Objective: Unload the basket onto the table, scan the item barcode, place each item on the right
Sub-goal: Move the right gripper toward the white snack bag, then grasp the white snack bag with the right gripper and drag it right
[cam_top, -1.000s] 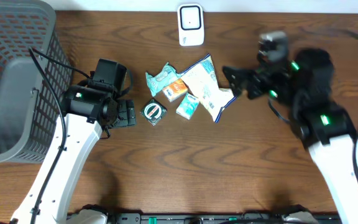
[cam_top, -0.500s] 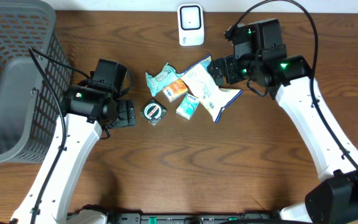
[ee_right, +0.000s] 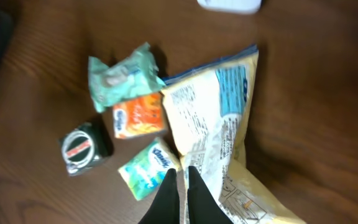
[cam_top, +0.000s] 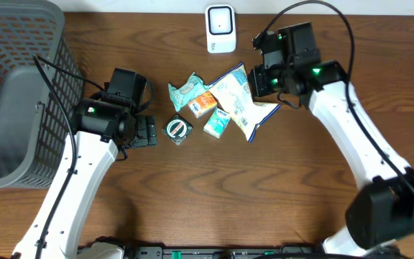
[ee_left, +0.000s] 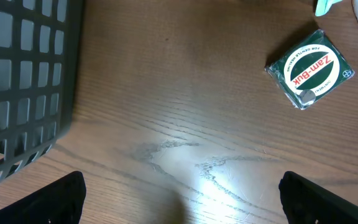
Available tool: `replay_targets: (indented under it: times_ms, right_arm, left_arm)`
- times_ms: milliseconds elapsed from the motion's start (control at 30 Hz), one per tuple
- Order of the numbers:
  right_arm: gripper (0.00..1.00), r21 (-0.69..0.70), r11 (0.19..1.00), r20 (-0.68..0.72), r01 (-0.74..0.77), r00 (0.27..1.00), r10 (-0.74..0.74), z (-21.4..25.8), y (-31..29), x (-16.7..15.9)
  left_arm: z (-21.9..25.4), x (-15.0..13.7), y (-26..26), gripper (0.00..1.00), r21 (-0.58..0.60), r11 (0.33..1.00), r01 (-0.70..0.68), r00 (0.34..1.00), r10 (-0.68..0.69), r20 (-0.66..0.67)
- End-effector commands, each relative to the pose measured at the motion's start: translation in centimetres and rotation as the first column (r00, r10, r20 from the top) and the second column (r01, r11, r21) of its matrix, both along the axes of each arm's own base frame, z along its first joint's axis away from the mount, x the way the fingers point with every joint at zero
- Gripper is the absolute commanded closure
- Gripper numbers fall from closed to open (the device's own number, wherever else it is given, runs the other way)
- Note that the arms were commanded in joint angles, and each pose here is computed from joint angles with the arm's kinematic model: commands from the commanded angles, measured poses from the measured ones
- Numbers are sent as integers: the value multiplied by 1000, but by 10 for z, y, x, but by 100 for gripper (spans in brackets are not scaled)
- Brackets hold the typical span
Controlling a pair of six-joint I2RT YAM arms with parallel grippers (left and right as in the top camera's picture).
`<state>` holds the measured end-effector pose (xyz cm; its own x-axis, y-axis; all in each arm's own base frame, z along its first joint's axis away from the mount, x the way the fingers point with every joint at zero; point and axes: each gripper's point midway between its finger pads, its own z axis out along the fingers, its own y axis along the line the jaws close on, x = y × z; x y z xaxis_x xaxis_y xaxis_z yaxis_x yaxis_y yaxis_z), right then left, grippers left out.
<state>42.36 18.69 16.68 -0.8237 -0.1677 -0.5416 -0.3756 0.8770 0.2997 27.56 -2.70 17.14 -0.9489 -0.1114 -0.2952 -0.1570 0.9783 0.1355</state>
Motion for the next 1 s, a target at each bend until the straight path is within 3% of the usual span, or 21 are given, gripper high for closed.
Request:
replay_targets:
  times_ms: [0,167,267,467,733,967]
  right_arm:
    - [99,-8,999,-81,34,996,-34,-26,5,2]
    - [99,-62,998,-207,32,977,-45,-69,1,-8]
    - [99,-170,984,-277,51,956,-97,-100,-16,-16]
    - [99,-426,887,-321,181,886,-334,-130,-65,-33]
    - [99,-435,876,-292,209,887,-357,-86,-73,-44]
    - [99,-303,905,-100,298,935,-341,-12,-68,-27]
  left_arm:
    - [-1,0,3,2,13,1000,-8,1000,8,-6]
    - [-1,0,3,2,13,1000,-8,1000,8,-6]
    - [-1,0,3,2,13,1000,-8,1000,8,-6]
    - [-1,0,3,2,13,1000,-8,1000,8,-6]
    - [-1,0,3,2,13,1000,-8,1000,8,-6]
    - [-1,0,3,2,13,1000,-8,1000,8,-6]
